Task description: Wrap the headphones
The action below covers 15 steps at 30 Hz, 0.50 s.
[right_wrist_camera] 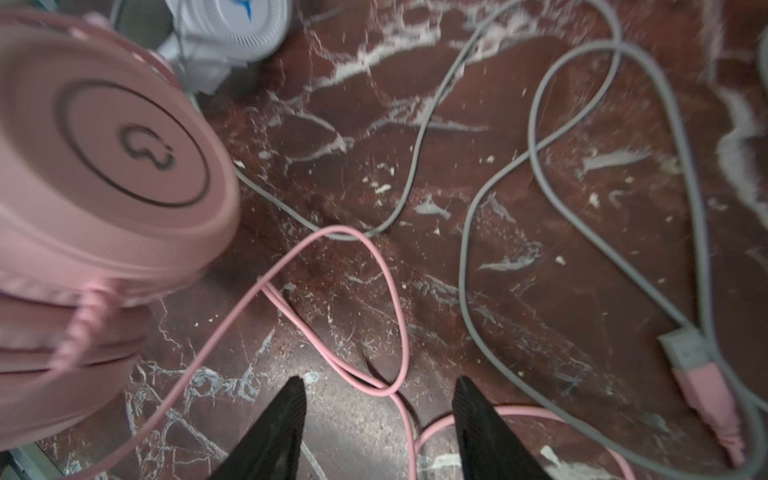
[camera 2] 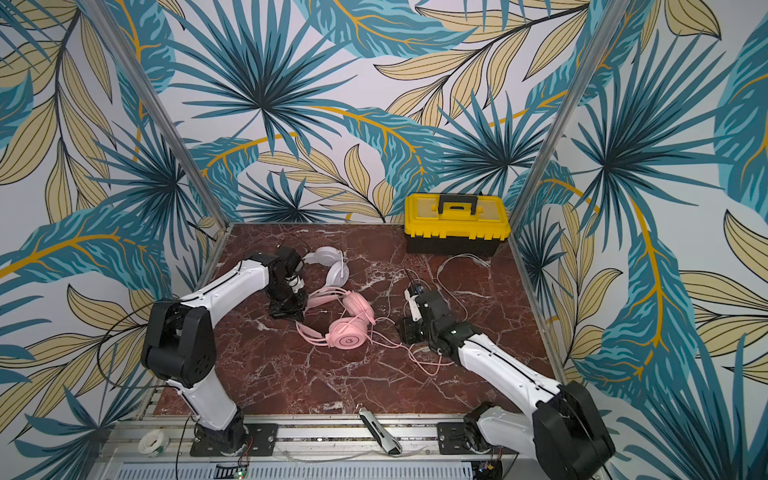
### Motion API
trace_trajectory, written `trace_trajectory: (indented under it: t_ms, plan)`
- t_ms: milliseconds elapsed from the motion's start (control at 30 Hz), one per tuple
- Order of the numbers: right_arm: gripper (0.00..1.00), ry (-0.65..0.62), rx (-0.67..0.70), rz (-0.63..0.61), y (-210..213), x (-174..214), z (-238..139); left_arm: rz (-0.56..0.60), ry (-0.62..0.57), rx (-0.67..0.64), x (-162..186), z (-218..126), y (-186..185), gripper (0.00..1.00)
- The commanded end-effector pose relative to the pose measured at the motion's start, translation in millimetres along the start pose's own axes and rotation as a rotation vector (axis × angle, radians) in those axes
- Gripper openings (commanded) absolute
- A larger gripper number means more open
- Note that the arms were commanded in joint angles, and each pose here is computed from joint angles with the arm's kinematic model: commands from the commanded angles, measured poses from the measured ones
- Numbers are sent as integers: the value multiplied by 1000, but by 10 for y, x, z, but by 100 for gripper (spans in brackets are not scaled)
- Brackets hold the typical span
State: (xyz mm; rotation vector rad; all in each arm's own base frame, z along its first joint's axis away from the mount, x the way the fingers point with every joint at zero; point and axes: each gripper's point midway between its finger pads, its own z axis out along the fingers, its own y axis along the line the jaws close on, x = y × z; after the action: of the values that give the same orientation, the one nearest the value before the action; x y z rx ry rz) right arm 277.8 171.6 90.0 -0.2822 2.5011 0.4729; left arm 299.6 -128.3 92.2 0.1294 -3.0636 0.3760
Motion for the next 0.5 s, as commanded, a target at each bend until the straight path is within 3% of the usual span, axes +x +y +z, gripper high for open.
trace_trajectory:
  t_ms: [0, 333, 433, 467]
  plan:
    - [59, 90, -40, 59, 74, 82, 143, 34, -41, 84, 17, -275, -169, 0]
    - [57, 145, 59, 65, -90, -14, 599, 28, -44, 109, 42, -318, -200, 0]
    - [51, 197, 13, 71, -19, 56, 713, 27, -47, 110, 43, -324, -191, 0]
    - [45, 176, -20, 70, 39, 2, 746, 27, -48, 109, 44, -330, -190, 0]
